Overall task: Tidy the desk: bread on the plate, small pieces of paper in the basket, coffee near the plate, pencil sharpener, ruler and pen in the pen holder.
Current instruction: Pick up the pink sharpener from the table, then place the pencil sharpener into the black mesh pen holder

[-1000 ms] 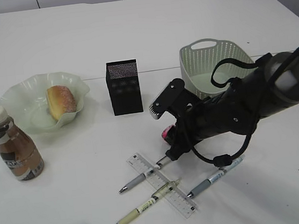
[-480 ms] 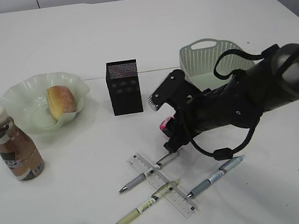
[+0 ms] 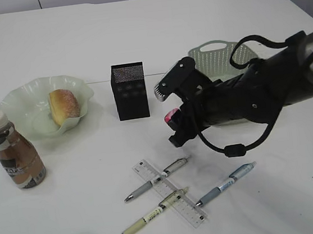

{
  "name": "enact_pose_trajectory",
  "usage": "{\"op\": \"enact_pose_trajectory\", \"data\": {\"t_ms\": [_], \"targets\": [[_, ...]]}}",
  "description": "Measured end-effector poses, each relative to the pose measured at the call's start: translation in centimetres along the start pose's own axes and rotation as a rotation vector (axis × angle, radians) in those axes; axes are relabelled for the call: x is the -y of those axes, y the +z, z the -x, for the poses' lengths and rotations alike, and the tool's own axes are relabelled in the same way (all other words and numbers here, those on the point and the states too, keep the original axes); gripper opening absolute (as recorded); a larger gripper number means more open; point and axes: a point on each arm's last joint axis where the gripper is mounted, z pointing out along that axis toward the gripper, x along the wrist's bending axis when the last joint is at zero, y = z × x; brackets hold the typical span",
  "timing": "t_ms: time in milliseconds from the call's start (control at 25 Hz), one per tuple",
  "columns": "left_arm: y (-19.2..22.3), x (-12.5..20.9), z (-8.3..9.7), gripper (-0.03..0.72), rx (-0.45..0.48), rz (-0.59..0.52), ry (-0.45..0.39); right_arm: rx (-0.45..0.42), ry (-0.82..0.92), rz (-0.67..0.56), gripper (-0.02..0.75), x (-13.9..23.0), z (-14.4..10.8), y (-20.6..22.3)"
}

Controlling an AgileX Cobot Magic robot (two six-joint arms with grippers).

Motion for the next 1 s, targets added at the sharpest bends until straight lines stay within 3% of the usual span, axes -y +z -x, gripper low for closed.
{"op": "enact_pose_trajectory", "data": {"t_ms": [680, 1000], "targets": [[0.0, -0.1, 0.0, 0.486, 0.002, 0.015, 0.000, 0.033, 0.114, 0.205, 0.330, -3.7, 1.1, -2.7], [0.0, -0.3, 0.0, 0.486, 0.004, 0.034, 0.000, 0.064, 0.148, 0.380, 0.330, -8.1, 2.6, -3.8]]}}
